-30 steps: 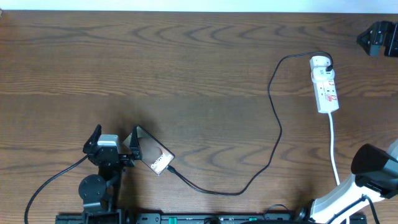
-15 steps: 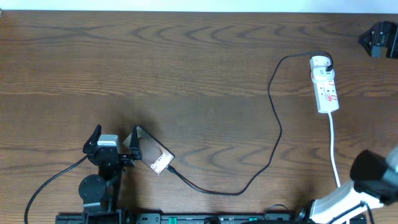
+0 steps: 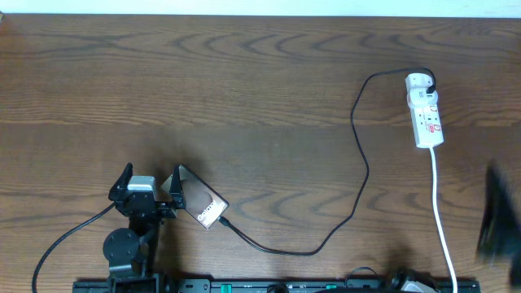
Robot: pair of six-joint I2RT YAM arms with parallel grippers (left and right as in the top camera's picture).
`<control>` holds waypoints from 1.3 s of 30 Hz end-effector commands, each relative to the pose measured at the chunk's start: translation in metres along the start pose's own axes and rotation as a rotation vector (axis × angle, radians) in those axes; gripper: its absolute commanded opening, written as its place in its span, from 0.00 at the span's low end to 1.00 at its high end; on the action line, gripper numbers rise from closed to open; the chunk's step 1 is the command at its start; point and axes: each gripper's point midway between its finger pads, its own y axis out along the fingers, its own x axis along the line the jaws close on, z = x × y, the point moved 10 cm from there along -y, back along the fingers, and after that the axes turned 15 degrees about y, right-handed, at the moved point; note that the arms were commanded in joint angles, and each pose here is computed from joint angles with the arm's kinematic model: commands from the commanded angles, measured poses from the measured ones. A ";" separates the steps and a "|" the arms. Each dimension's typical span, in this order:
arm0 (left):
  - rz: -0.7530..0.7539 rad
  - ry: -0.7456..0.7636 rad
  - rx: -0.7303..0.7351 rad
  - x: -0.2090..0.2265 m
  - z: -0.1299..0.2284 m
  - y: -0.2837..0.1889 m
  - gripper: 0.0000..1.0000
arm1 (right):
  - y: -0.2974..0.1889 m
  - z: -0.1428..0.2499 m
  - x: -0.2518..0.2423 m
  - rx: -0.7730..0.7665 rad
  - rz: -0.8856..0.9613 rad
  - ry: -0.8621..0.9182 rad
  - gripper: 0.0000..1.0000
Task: Plug charger to phone and switch on socket
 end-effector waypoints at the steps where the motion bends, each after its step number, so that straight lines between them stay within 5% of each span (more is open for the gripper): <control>1: 0.000 -0.016 0.049 -0.002 0.011 0.001 0.92 | -0.004 0.005 -0.001 0.016 0.037 -0.019 0.99; 16: 0.000 -0.016 0.049 -0.002 0.011 0.001 0.92 | 0.060 0.007 -0.005 -0.009 -0.330 -0.120 0.99; 39: 0.000 -0.016 0.049 -0.002 0.011 0.001 0.92 | 0.132 0.268 -0.007 0.115 -0.592 -0.109 0.99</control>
